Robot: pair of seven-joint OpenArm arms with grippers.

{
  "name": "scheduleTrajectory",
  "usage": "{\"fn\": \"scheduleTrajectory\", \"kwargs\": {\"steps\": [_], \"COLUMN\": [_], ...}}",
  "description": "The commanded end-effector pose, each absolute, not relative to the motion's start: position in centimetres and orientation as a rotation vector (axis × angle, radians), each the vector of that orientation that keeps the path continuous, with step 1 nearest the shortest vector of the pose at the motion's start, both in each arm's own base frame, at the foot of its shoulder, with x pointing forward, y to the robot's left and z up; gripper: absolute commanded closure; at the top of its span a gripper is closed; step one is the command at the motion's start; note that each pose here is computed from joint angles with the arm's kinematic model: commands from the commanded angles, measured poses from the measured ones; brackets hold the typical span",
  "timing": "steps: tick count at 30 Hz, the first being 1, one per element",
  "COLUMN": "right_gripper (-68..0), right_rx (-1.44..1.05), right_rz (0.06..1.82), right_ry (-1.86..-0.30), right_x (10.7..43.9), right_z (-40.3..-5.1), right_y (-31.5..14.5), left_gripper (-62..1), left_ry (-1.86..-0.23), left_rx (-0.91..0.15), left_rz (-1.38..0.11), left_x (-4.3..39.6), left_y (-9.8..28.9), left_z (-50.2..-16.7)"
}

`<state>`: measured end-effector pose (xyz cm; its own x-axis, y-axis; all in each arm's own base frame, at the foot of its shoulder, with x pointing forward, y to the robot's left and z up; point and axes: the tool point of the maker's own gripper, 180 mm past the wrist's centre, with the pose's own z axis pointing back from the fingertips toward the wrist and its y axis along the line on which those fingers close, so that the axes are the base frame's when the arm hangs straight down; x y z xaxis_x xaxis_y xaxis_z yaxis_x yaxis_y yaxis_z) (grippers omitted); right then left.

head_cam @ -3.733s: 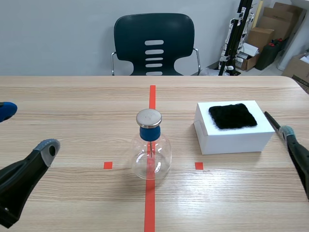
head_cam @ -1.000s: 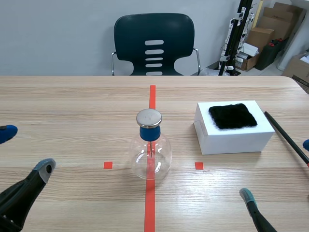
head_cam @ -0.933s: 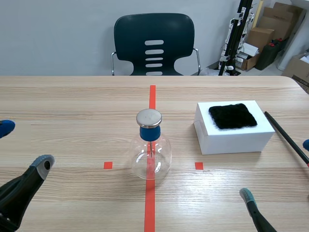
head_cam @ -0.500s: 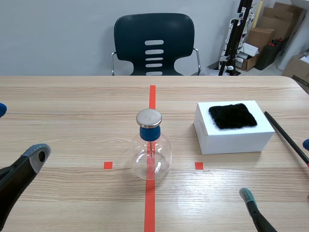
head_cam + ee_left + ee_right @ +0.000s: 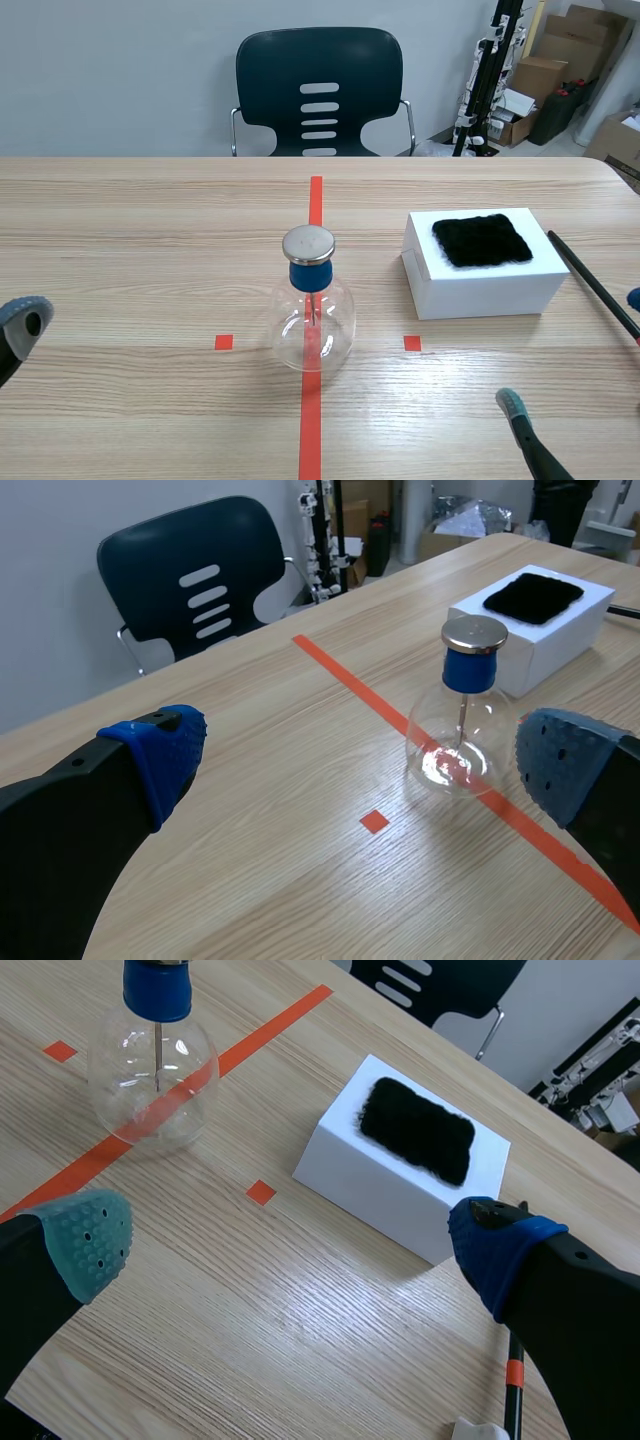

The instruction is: Do the electroscope experiment. return to the home posture

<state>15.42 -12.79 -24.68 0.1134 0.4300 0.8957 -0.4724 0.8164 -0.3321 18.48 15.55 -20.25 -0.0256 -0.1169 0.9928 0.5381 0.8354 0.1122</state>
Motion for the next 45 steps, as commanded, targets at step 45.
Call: {"fn": "scheduleTrajectory", "kwargs": {"steps": [45], "right_gripper": [-67.9], "right_rx": [0.042], "right_rz": [0.656], "right_ry": [-1.319], "right_x": [15.5], "right_z": [-24.3], "right_y": [-12.8], "left_gripper": [-62.3], "left_ry": [-1.524], "left_rx": [-0.279], "left_rz": [-0.451], "left_x": [17.5], "left_y": [17.3], "left_z": [-19.1]}}
